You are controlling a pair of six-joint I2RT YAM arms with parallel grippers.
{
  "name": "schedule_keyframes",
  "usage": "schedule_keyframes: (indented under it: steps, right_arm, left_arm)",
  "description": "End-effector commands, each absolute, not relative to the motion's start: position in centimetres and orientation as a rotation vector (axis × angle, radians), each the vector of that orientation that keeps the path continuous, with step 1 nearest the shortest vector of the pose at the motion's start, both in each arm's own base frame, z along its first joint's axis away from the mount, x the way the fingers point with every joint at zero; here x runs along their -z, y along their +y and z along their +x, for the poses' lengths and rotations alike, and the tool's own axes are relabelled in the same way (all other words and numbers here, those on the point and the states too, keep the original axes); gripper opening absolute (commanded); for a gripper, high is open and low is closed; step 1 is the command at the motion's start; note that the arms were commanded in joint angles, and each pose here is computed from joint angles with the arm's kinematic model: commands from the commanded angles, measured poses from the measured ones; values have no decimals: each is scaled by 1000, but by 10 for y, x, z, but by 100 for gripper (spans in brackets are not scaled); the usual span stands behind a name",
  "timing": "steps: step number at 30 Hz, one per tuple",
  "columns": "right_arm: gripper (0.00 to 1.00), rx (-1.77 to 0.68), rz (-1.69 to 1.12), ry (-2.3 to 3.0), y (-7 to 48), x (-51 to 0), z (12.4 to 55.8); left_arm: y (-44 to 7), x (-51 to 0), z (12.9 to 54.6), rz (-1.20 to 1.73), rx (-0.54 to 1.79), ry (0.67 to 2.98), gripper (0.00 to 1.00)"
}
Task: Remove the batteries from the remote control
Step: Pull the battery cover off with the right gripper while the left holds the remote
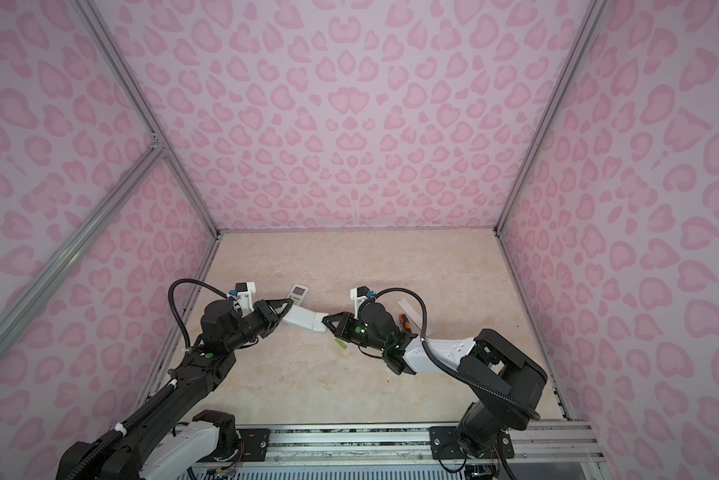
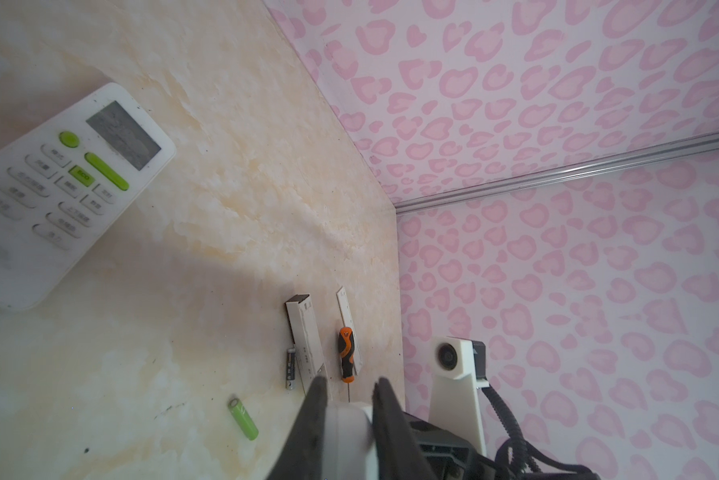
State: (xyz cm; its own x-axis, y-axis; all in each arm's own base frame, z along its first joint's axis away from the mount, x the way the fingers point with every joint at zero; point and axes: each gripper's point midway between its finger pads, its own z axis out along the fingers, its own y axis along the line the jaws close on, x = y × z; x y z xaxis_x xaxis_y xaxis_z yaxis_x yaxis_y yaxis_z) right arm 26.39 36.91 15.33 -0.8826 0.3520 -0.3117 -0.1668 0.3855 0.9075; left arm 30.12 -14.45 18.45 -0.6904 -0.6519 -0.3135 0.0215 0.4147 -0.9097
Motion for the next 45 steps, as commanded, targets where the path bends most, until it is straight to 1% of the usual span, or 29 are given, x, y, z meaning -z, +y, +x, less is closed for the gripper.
schedule_keyframes:
  steps: [1, 9, 21, 30, 37, 45]
  right_arm:
    - [16, -1571, 144, 2140, 375, -165, 265]
    - [14, -1656, 166, 2090, 380, -173, 267]
    - [11, -1652, 180, 2087, 376, -172, 268]
    - [7, -1595, 193, 2099, 365, -167, 273]
    - [5, -1460, 172, 2146, 349, -156, 281]
    - [4, -1108, 49, 2267, 325, -124, 299]
  left_arm:
    - [-149, -192, 301, -491, 1339, 1988, 4]
    - [-150, -189, 303, -493, 1339, 2007, 4]
    - [-151, -177, 305, -515, 1335, 2046, 4]
    - [-152, -168, 307, -521, 1322, 2077, 4]
    - [-153, -161, 306, -512, 1317, 2099, 4]
    - [-153, -145, 301, -499, 1297, 2140, 4]
